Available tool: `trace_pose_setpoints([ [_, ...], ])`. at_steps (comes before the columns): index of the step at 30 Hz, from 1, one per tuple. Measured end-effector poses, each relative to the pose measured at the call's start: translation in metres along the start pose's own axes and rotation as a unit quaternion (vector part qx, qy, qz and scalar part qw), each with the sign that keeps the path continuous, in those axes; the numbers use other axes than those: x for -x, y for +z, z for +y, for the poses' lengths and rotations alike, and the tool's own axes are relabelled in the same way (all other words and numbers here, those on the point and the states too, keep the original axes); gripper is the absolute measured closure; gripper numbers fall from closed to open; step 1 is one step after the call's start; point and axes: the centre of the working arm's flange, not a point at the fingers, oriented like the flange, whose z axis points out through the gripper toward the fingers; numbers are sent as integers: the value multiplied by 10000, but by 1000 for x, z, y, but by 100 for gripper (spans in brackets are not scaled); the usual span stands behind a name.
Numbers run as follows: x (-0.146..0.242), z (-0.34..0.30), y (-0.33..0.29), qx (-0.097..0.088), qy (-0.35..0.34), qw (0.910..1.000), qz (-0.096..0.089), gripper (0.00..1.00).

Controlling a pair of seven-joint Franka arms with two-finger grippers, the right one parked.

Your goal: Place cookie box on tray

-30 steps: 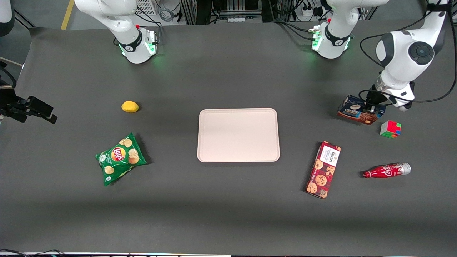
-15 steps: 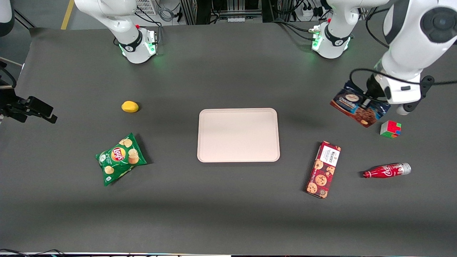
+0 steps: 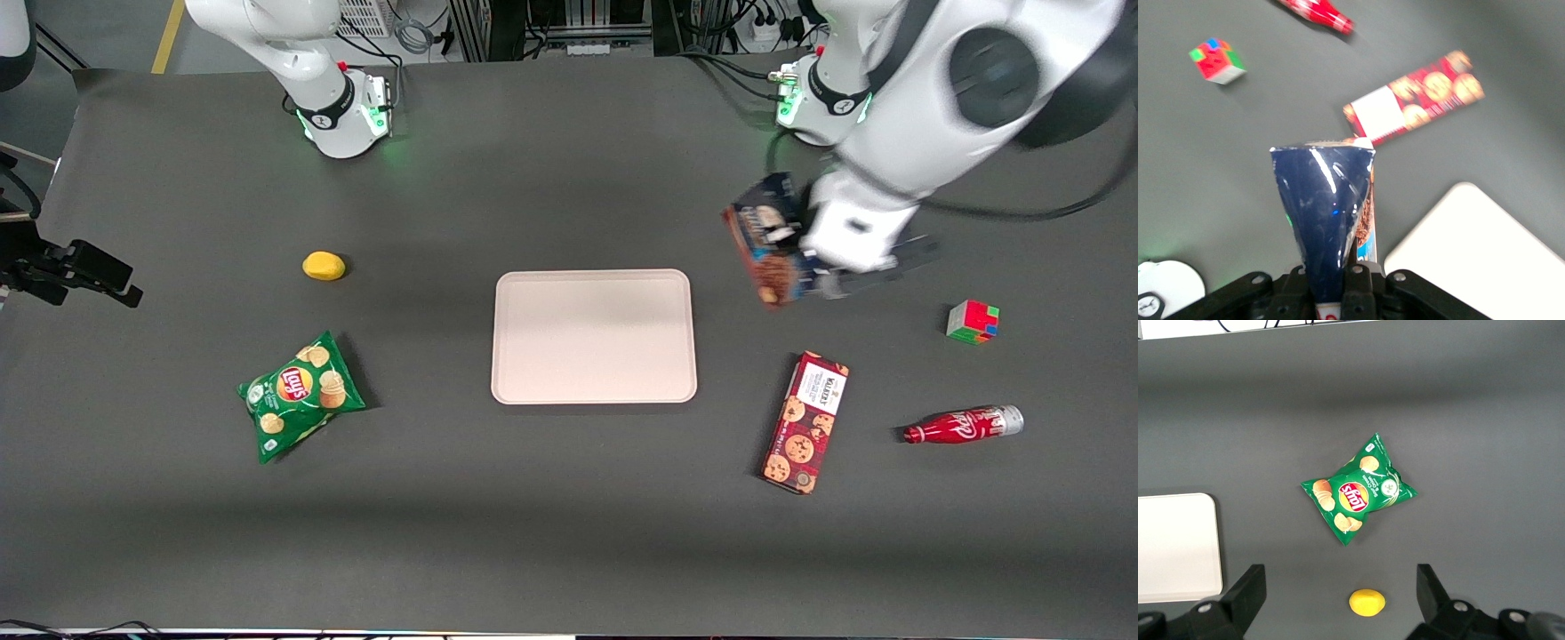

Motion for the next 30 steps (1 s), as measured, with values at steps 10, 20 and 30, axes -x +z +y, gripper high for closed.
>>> trace_pose_setpoints([
  [10, -13, 54, 107, 209, 778, 9958, -438, 88],
  [20, -39, 56, 214, 588, 928, 9933, -361, 88],
  [30, -38, 59, 238, 310, 1247, 9915, -184, 88],
])
